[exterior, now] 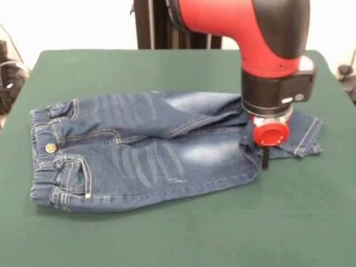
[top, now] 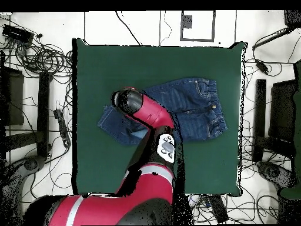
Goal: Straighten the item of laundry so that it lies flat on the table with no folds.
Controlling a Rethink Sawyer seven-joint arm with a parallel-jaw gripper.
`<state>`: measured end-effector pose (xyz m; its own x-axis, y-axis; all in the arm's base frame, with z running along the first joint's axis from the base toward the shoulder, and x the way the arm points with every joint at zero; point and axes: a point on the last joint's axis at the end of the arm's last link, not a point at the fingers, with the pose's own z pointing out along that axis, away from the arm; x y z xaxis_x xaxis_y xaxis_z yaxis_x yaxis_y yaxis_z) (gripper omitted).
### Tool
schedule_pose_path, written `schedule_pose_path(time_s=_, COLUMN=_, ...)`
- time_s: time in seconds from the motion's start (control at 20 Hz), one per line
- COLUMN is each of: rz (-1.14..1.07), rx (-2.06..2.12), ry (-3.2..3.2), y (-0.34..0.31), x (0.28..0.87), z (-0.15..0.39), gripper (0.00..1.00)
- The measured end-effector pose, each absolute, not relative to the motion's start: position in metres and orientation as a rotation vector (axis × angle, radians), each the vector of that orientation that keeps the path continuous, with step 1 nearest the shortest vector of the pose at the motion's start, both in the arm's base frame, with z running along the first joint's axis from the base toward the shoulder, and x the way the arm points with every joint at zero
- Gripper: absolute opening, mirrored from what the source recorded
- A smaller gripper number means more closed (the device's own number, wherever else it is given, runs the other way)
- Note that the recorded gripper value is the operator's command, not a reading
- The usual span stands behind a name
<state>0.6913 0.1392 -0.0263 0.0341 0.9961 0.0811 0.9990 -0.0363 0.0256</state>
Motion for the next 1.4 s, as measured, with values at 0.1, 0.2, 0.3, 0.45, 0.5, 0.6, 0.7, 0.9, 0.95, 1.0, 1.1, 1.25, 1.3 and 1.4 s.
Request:
schedule_pose_path(time_s=0.1, rz=-0.117, rx=-2.221, ry=-2.17, y=0.145, x=0.69, z=-0.027, gripper=1.0)
schedule_pose_path(time_s=0.2, rz=-0.117, rx=-2.208, ry=-2.186, y=0.155, x=0.688, z=-0.029, gripper=1.0)
schedule_pose_path(time_s=0.3, rz=-0.112, rx=-2.19, ry=-2.201, y=0.165, x=0.685, z=-0.033, gripper=1.0)
schedule_pose_path(time_s=0.45, rz=-0.095, rx=-2.156, ry=-2.221, y=0.181, x=0.676, z=-0.043, gripper=1.0)
schedule_pose_path(time_s=0.5, rz=-0.089, rx=-2.145, ry=-2.227, y=0.186, x=0.673, z=-0.047, gripper=1.0)
schedule_pose_path(time_s=0.6, rz=-0.092, rx=-2.141, ry=-2.236, y=0.19, x=0.674, z=-0.047, gripper=1.0)
schedule_pose_path(time_s=0.7, rz=-0.094, rx=-2.14, ry=-2.238, y=0.191, x=0.674, z=-0.046, gripper=1.0)
schedule_pose_path(time_s=0.9, rz=-0.094, rx=-2.14, ry=-2.238, y=0.191, x=0.674, z=-0.046, gripper=1.0)
schedule_pose_path(time_s=0.95, rz=-0.094, rx=-2.14, ry=-2.238, y=0.191, x=0.674, z=-0.047, gripper=1.0)
schedule_pose_path(time_s=1.0, rz=-0.094, rx=-2.14, ry=-2.238, y=0.191, x=0.674, z=-0.047, gripper=1.0)
schedule_pose_path(time_s=1.1, rz=-0.095, rx=-2.14, ry=-2.238, y=0.191, x=0.674, z=-0.047, gripper=1.0)
schedule_pose_path(time_s=1.25, rz=-0.094, rx=-2.14, ry=-2.24, y=0.191, x=0.674, z=-0.047, gripper=1.0)
schedule_pose_path(time_s=1.3, rz=-0.094, rx=-2.139, ry=-2.24, y=0.191, x=0.674, z=-0.047, gripper=1.0)
schedule_pose_path(time_s=1.4, rz=-0.094, rx=-2.139, ry=-2.241, y=0.191, x=0.674, z=-0.046, gripper=1.0)
